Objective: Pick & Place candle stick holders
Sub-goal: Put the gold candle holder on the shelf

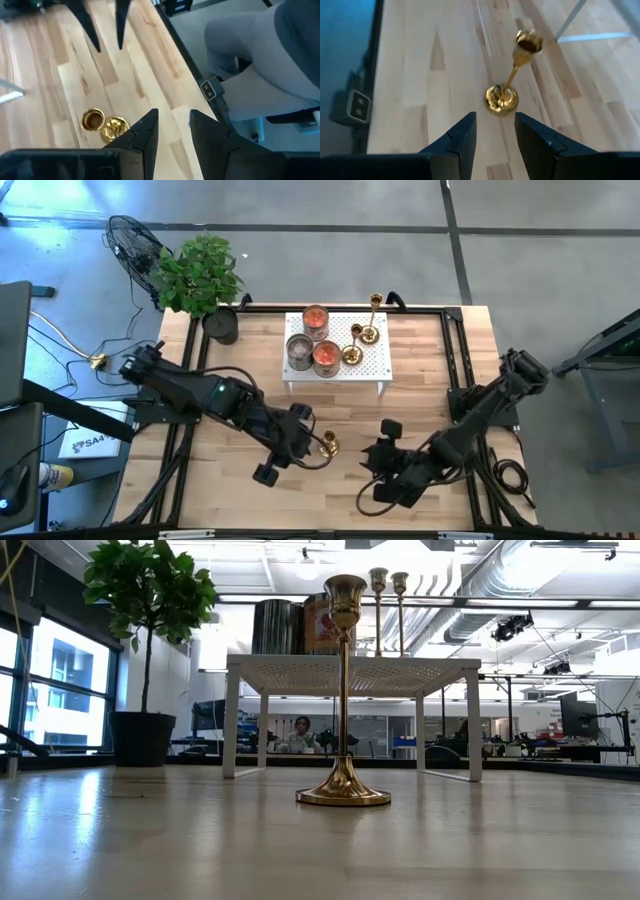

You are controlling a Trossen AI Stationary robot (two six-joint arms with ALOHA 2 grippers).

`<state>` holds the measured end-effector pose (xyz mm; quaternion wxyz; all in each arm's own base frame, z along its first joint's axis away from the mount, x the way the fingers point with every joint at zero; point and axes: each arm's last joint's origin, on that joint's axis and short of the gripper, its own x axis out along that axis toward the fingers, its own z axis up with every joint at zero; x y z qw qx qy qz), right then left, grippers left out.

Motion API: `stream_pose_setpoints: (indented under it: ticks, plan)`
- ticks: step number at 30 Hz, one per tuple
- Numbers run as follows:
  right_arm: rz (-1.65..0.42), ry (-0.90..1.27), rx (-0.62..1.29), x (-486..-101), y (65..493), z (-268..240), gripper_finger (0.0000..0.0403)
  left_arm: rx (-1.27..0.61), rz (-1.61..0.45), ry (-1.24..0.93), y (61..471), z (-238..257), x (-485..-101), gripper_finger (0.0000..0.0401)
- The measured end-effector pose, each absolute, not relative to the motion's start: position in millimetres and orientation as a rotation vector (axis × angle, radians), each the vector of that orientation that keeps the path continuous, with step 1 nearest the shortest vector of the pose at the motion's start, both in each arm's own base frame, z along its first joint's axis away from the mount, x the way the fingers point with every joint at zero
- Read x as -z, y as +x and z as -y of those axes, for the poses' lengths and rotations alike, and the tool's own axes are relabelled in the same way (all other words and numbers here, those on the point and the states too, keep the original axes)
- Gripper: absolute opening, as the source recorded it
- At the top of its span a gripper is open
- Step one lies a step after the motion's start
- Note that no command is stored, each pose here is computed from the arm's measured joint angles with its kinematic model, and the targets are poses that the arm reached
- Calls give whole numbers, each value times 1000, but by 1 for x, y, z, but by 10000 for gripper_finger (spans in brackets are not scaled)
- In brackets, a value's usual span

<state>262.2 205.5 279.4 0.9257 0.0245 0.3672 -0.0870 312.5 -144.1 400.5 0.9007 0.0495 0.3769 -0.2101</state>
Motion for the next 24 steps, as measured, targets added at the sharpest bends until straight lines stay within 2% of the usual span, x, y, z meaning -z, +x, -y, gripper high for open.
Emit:
stream_pose_setpoints:
  ticks: [6,17,21,24]
  plan:
    - [-806,38,208,-255,279,-208,144,372,-781,93,313,145,-394,111]
    - [-804,108,232,-236,310,-198,239,254,-746,131,291,182,-395,111]
    - [-802,28,292,-222,317,-194,247,151,-699,172,273,201,-397,111]
    - [-807,51,322,-212,324,-192,246,60,-644,199,262,213,-399,111]
